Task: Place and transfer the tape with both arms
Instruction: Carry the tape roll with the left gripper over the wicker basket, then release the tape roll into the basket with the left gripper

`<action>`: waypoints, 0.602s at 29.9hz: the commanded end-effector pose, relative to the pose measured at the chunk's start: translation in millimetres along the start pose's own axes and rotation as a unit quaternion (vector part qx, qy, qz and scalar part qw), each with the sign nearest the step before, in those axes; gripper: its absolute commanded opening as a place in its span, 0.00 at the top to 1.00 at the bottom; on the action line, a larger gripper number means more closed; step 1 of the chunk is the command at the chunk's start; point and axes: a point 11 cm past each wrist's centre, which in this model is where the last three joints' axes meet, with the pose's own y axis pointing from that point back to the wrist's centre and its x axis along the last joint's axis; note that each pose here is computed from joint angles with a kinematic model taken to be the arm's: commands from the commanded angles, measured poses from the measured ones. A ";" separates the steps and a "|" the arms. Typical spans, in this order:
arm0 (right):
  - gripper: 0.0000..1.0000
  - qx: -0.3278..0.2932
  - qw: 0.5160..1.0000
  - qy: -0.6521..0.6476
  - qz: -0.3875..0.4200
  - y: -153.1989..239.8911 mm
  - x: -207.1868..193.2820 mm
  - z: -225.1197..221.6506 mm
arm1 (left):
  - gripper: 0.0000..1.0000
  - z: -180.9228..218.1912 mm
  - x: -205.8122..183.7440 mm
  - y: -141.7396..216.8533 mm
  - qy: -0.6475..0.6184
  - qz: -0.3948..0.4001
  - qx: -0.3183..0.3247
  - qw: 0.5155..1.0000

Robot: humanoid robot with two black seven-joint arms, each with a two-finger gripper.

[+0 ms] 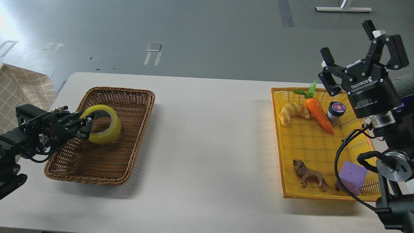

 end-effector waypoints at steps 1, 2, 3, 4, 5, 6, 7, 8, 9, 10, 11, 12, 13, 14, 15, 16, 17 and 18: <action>0.00 -0.002 1.000 0.004 -0.001 0.4 -0.8 1.0 | 0.57 -0.6 -7.3 -4.5 0.009 -0.002 0.000 1.000; 0.00 -0.002 1.000 0.004 -0.001 0.4 -0.9 1.0 | 0.46 1.5 -8.1 -6.0 0.012 -0.002 -0.004 1.000; 0.00 -0.004 1.000 0.003 0.001 1.8 -0.5 2.0 | 0.25 5.8 -8.5 -8.2 0.017 0.000 -0.014 1.000; 0.00 -0.004 1.000 0.004 0.001 1.9 -0.2 1.8 | 0.16 9.4 -9.7 -8.0 0.019 -0.001 -0.029 0.999; 0.00 -0.005 1.000 0.003 0.001 2.3 -0.3 2.4 | 0.13 10.4 -10.8 -7.5 0.021 -0.002 -0.036 0.999; 0.00 -0.005 1.000 0.003 0.001 2.3 -0.3 2.4 | 0.08 11.9 -10.5 -8.0 0.024 -0.001 -0.043 0.999; 0.00 -0.005 1.000 0.003 0.002 2.8 -0.2 2.8 | 0.03 9.4 -12.5 -7.3 0.027 -0.003 -0.045 0.999; 0.00 -0.006 1.000 0.002 0.002 3.7 -0.3 3.1 | 0.03 7.0 -14.3 -7.0 0.029 -0.004 -0.043 0.999; 0.00 -0.006 1.000 0.002 0.003 5.1 0.1 3.5 | 0.03 2.0 -17.3 -6.4 0.033 -0.006 -0.038 0.999; 0.00 -0.007 1.000 0.002 0.004 5.9 0.0 3.8 | 0.03 0.5 -18.0 -6.3 0.037 -0.006 -0.036 0.999; 0.00 -0.006 1.000 0.002 0.003 6.2 -1.1 3.1 | 0.03 0.0 -18.2 -6.7 0.043 -0.005 -0.037 0.998; 0.00 -0.006 1.000 0.003 0.002 6.1 -1.5 2.8 | 0.03 -0.1 -18.4 -6.6 0.046 -0.004 -0.038 0.998; 0.00 -0.006 1.000 0.002 0.003 6.6 -1.3 3.1 | 0.03 -1.2 -17.9 -6.1 0.050 -0.003 -0.037 0.998; 0.00 -0.008 1.000 0.002 0.004 8.0 -1.0 4.2 | 0.03 -2.0 -16.6 -6.1 0.057 0.000 -0.037 0.998; 0.00 -0.008 1.000 0.001 0.004 8.8 -1.3 4.8 | 0.03 -1.8 -14.5 -6.7 0.064 0.008 -0.037 0.997; 0.00 -0.008 1.000 0.001 0.005 8.9 -1.0 4.4 | 0.03 -3.2 -13.0 -6.5 0.066 0.012 -0.035 0.997; 0.00 -0.006 1.000 0.001 0.004 8.7 -1.3 3.9 | 0.03 -4.4 -7.3 -7.4 0.071 0.025 -0.033 0.997; 0.00 -0.005 1.000 0.002 0.004 8.6 -1.3 3.2 | 0.03 -5.2 -4.3 -7.8 0.074 0.033 -0.031 0.996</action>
